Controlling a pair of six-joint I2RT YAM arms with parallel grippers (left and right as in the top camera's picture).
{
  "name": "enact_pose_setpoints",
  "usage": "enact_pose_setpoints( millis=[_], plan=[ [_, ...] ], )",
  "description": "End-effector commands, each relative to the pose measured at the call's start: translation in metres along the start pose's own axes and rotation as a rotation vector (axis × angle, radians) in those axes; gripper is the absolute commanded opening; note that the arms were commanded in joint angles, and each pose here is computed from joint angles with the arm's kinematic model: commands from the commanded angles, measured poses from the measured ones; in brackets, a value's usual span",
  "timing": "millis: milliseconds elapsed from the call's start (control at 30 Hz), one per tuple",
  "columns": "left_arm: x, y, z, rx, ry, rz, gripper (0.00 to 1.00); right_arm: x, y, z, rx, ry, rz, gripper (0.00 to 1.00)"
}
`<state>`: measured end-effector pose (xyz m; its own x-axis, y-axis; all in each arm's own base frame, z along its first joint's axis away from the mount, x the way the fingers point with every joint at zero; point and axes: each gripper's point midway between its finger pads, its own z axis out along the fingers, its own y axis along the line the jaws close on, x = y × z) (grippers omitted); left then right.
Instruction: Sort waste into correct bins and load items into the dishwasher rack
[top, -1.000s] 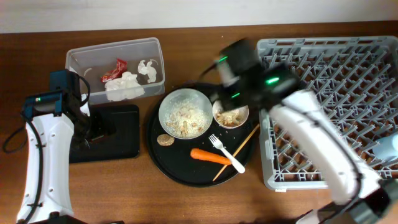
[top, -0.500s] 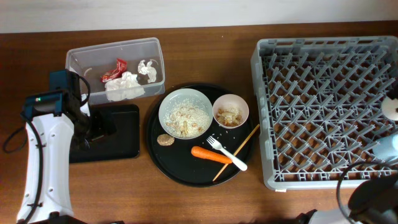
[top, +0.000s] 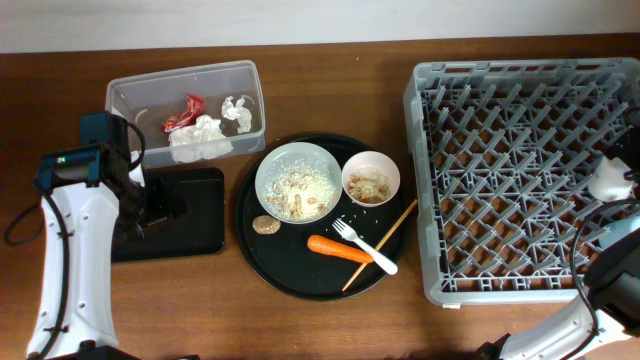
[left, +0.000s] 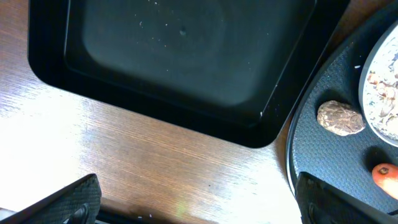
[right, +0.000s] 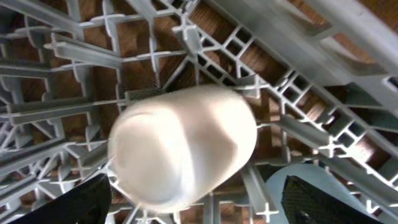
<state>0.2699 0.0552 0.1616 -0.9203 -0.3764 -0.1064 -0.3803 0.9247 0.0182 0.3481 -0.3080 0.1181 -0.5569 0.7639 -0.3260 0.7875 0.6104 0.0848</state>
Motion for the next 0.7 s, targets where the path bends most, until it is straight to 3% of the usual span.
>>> enact_pose_setpoints(
  millis=[0,167,300,467,667],
  plan=[
    [0.000,0.001,-0.005,0.006,-0.018,-0.017,0.99,0.005,0.025,-0.009,-0.126,0.026,-0.008,0.92],
    [0.000,0.001,-0.005,0.004,-0.019,-0.017,0.99,0.038,0.108,-0.103,-0.258,-0.067,-0.286,0.92],
    [0.000,0.001,-0.005,0.004,-0.019,-0.017,0.99,0.138,0.167,-0.163,-0.313,0.044,-0.565,0.90],
    [-0.003,-0.013,-0.006,0.019,-0.043,0.028,0.99,0.178,0.132,-0.167,-0.135,0.204,-0.496,0.91],
    [0.007,-0.099,-0.012,0.117,-0.119,0.295,0.99,0.201,0.096,-0.175,-0.121,0.221,-0.507,0.91]
  ],
)
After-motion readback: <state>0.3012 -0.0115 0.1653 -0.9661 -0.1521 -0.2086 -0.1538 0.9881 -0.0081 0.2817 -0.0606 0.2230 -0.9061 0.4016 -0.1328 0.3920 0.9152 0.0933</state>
